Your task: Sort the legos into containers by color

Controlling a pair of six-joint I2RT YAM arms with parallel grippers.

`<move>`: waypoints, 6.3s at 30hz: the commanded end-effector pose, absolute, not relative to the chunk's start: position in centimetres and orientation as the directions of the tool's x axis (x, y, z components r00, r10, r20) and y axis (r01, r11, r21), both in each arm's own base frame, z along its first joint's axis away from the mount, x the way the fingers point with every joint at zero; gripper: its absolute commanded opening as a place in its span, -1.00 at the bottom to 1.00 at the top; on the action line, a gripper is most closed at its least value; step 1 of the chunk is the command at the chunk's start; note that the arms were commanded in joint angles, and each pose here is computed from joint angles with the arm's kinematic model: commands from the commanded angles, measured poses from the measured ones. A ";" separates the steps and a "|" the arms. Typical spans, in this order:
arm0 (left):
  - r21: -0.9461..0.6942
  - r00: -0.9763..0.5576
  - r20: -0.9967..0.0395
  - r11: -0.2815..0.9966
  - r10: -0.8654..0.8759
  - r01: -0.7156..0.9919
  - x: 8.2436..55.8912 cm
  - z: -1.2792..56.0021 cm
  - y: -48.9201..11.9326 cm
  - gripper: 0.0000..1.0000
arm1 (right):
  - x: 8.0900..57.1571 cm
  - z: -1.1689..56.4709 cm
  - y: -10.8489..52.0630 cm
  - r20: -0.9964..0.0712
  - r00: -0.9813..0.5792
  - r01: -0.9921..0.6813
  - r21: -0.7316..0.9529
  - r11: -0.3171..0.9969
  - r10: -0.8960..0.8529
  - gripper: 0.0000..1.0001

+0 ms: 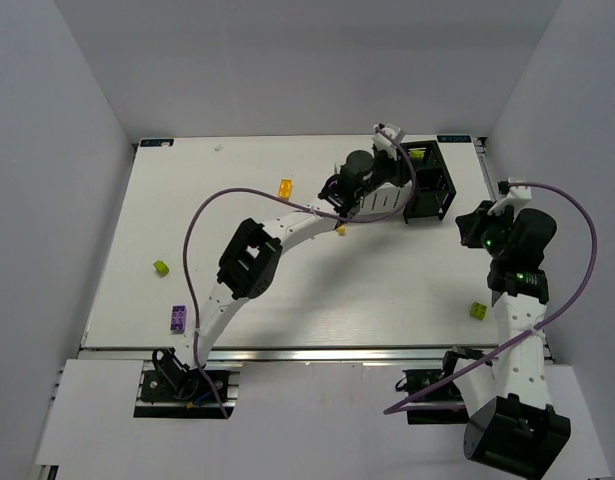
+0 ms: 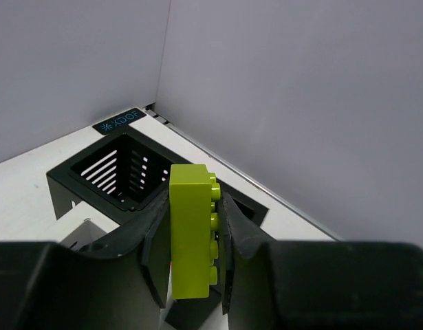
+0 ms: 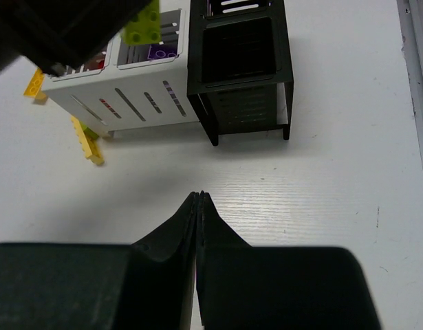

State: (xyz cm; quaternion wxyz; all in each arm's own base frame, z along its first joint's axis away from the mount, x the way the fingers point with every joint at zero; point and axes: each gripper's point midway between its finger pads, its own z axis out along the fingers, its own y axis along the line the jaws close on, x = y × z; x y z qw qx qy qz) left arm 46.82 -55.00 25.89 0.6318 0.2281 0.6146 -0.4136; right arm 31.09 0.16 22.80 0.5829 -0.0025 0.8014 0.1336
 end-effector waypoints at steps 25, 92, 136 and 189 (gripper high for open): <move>-0.385 -0.103 -0.766 0.324 -0.635 0.864 47.9 27.4 -56.7 -0.99 | 31.8 23.5 -0.1 -0.946 -0.285 -0.171 0.210 0.963 0.156 -1.00; -0.658 -0.669 -0.675 -0.156 -0.312 0.736 27.6 32.4 -40.7 -0.92 | 27.6 26.6 21.9 -0.819 -0.574 -0.811 0.572 0.121 0.021 0.61; -0.656 -0.666 -0.672 -0.158 -0.324 0.738 28.8 32.1 -42.0 -0.15 | 26.5 27.9 21.8 -0.796 -0.605 -0.796 0.605 0.019 0.027 -1.00; -0.294 -0.486 -0.873 0.752 0.040 0.590 29.0 20.7 -24.0 0.69 | 50.5 20.0 1.9 -0.856 -0.494 -0.218 -0.044 0.975 -0.149 -0.82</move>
